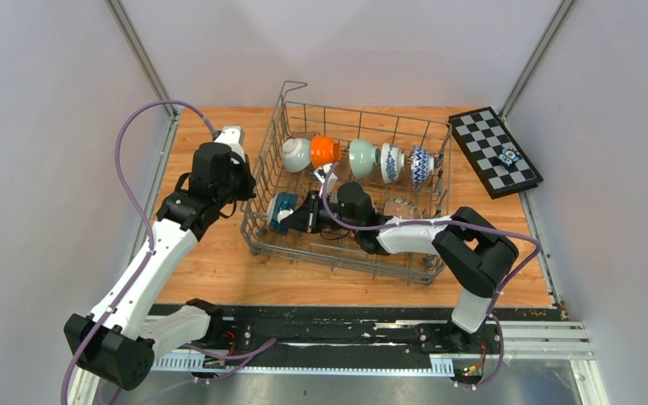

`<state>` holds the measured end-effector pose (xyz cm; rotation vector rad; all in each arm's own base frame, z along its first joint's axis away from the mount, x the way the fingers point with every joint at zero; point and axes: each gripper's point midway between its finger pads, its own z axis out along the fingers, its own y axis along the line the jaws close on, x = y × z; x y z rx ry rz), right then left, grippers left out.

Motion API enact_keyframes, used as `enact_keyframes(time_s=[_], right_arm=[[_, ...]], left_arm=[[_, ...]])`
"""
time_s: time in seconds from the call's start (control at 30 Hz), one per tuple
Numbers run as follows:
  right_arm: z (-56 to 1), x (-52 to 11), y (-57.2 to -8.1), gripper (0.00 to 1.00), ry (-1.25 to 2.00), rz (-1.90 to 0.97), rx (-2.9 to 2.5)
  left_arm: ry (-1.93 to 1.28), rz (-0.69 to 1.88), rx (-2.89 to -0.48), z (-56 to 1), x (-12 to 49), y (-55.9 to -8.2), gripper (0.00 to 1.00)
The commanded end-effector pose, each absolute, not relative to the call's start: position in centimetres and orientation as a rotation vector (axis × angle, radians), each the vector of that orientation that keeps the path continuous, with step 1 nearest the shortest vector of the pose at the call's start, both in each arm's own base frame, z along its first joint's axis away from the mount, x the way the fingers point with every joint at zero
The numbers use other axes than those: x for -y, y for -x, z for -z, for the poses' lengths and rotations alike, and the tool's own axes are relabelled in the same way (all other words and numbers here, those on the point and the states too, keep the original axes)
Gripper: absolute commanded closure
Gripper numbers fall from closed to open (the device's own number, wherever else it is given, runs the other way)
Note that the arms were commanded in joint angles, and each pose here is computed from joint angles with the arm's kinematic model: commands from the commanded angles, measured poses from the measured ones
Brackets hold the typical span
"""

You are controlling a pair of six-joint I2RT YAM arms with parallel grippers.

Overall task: Load the bowls into the dish rack
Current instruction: Turn the bowl upside down on the dish rack.

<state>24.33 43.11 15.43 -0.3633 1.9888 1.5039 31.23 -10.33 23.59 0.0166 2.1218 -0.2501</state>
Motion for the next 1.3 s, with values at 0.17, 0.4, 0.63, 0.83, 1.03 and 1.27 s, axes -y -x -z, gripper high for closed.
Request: enact_keyframes(time_s=[0.17,0.4,0.63,0.83,1.03,1.27], right_arm=[[-4.5,-38.6,-23.7,0.97,0.268,-1.160,-2.329],[-3.0,-38.0,-23.1,0.97,0.252,-1.155,-2.363],[-2.5,-37.9,-22.9,0.97,0.243,-1.160,-2.366],[-4.6,-38.2,-23.0,0.97,0.285,-1.180,-2.323],[-8.9,-38.4,-23.4,0.93,0.380,-1.165,-2.244],[-16.7,-38.4,-24.9,0.84,0.483,-1.073,-2.116]], left_arm=[[0.059,0.143,-2.114,-22.9,8.4,-32.5,1.00],[0.060,0.141,-2.116,-22.9,8.3,-32.5,1.00],[0.061,0.140,-2.115,-22.9,8.3,-32.6,1.00],[0.061,0.142,-2.116,-22.9,8.4,-32.5,1.00],[0.052,0.148,-2.124,-22.7,8.5,-32.6,1.00],[0.042,0.154,-2.127,-22.9,8.7,-32.6,1.00]])
